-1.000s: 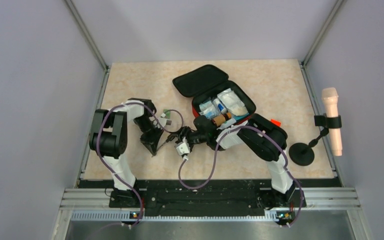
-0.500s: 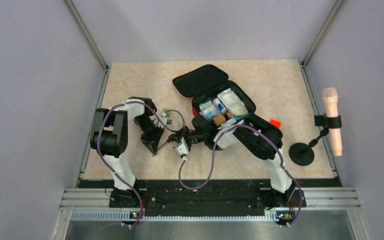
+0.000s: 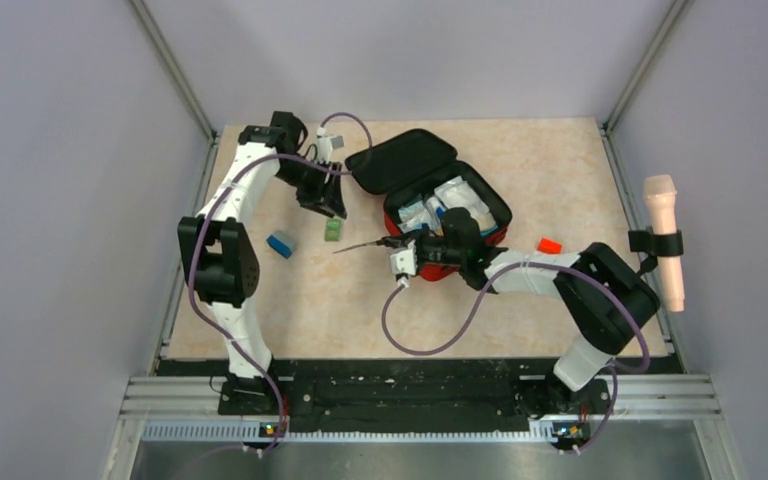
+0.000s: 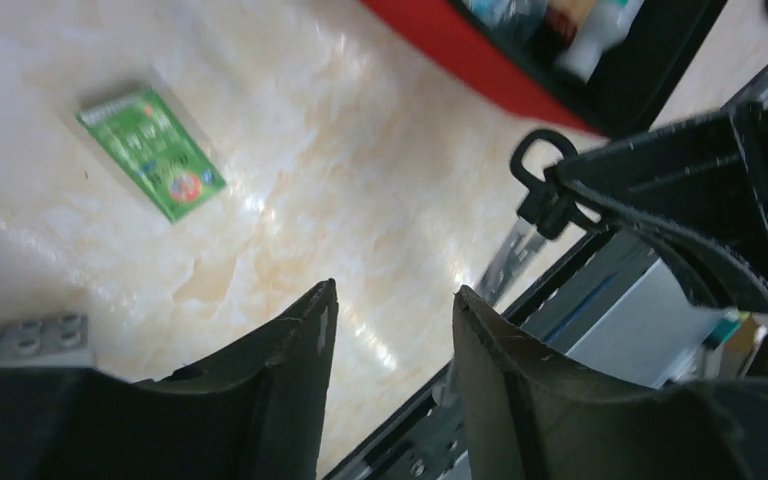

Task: Organize the medicine kit

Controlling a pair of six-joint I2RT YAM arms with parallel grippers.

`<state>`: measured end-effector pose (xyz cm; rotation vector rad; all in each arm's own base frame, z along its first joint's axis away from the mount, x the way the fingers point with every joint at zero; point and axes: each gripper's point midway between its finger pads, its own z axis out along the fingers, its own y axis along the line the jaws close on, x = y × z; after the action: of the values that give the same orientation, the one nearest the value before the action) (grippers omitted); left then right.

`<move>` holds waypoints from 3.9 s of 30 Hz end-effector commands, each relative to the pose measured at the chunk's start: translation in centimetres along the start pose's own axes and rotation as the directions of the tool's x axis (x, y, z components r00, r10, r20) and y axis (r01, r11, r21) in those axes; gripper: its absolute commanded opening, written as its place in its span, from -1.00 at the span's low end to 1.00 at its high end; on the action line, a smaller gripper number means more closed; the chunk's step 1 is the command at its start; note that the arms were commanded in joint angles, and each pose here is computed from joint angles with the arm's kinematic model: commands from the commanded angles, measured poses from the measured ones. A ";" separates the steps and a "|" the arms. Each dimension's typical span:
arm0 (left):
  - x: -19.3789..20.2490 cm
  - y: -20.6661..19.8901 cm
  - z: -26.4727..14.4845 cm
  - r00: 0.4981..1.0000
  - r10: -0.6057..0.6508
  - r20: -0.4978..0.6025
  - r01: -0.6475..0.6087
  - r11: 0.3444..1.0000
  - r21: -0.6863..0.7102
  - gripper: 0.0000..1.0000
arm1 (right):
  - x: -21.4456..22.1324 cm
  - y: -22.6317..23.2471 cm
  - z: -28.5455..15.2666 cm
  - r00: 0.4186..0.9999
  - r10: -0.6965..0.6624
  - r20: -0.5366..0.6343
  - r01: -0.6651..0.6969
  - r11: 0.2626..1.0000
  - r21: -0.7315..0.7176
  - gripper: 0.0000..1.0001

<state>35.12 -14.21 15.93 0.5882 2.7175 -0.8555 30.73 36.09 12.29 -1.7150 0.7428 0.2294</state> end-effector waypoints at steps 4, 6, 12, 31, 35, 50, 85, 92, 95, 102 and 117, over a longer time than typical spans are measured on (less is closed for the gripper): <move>-8.7 1.1 1.1 0.929 -0.283 0.239 0.254 0.956 0.145 0.40 | 0.4 -5.4 -5.9 0.955 0.274 -0.112 -0.256 0.955 0.152 -1.00; -10.6 2.2 1.1 0.874 -0.387 0.294 0.332 0.917 0.219 0.46 | 0.3 -6.7 -7.7 0.925 0.356 -0.129 -0.326 0.922 0.211 -1.00; -14.5 6.3 3.2 0.707 -0.647 0.286 0.526 0.751 0.400 0.46 | 0.9 -9.4 -13.3 0.772 0.614 -0.164 -0.507 0.750 0.425 -1.00; -18.2 12.0 11.0 0.587 -0.792 0.164 0.536 0.533 0.654 0.41 | 1.1 -4.7 -19.4 0.664 0.599 -0.448 -0.526 0.800 0.290 -1.00; -18.5 14.2 11.1 0.542 -0.821 0.180 0.557 0.511 0.655 0.39 | 1.4 -4.2 -19.6 0.648 0.593 -0.478 -0.532 0.801 0.274 -1.00; -24.0 13.2 6.1 0.590 -0.703 0.398 0.290 0.644 0.708 0.22 | 2.0 -4.2 -19.1 0.641 0.594 -0.485 -0.535 0.800 0.273 -1.00; -19.6 -3.6 -4.8 0.743 -0.155 0.651 -0.235 0.851 0.470 -1.00 | 0.9 -9.2 -20.2 0.768 0.553 -0.322 -0.416 0.814 0.406 -1.00; -16.0 -5.7 -6.0 0.732 0.044 0.679 -0.356 0.876 0.326 -1.00 | 6.1 -4.2 -20.8 0.721 0.526 -0.452 -0.436 0.851 0.293 -1.00; -14.6 -6.3 -6.4 0.735 0.118 0.668 -0.396 0.874 0.281 -1.00 | 8.3 -2.5 -19.9 0.723 0.476 -0.501 -0.419 0.878 0.230 -1.00; -12.3 -6.5 -7.5 0.697 0.311 0.646 -0.495 0.860 0.120 -1.00 | 10.8 -0.5 -16.3 0.784 0.390 -0.482 -0.395 0.914 0.096 -1.00; -15.7 -6.8 -5.7 0.653 0.301 0.695 -0.487 0.870 0.081 -0.58 | 0.2 7.8 -10.3 0.746 0.592 -0.305 -0.659 0.724 -0.203 -1.00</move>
<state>44.16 -19.22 27.31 0.7003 1.8176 -1.0688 28.54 21.60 8.81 -1.7212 1.5328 0.3476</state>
